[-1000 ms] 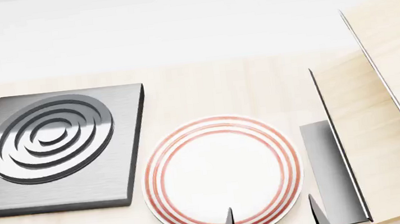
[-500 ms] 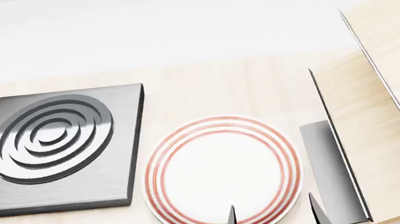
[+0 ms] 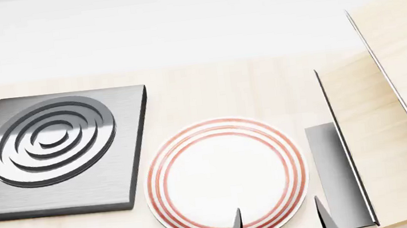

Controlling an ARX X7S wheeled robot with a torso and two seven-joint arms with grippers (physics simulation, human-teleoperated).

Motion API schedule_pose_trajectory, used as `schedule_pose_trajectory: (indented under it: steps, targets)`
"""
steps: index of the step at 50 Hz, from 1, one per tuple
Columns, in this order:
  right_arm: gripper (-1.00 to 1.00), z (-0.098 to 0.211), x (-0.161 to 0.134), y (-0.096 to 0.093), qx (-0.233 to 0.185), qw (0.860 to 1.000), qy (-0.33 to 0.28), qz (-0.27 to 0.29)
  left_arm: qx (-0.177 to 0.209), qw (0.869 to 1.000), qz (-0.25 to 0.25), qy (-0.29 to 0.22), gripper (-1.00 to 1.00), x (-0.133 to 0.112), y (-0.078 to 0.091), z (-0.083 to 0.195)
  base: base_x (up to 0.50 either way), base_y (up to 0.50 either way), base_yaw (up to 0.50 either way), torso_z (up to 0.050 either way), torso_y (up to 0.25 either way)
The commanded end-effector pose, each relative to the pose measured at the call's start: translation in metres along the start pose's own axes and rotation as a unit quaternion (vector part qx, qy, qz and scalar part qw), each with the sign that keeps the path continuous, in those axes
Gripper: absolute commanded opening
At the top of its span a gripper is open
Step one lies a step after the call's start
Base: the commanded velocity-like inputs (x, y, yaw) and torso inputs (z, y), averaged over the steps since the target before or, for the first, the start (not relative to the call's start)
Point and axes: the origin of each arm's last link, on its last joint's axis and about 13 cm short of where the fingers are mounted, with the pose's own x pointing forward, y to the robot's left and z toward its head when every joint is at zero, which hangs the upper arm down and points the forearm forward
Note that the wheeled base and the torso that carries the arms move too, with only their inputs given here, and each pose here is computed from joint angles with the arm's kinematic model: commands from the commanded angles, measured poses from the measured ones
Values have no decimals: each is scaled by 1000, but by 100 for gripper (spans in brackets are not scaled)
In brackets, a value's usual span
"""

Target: Pick up the akita bowl and put it on the plate.

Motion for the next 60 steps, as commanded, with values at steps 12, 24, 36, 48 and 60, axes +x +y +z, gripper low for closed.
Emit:
schedule_pose_trajectory:
  steps: [12,24,36,48,60]
  targets:
    - [100,-4,4,0,3,1000,9,0,-13,995,-28,97,100,0,7,-2,0,0,0,0,0]
    - [100,-6,5,0,1,1000,13,-1,-25,992,-32,120,100,-2,12,2,0,0,0,0,0]
    - [100,-9,6,1,1,1000,20,1,-18,982,-40,181,100,-4,14,-5,0,0,0,0,0]
    - [100,-9,6,2,1,1000,19,2,4,974,-49,221,100,-6,13,-13,0,0,0,0,0]
    - [100,-11,6,1,1,1000,21,1,23,967,-54,250,100,-8,12,-18,0,0,0,0,0]
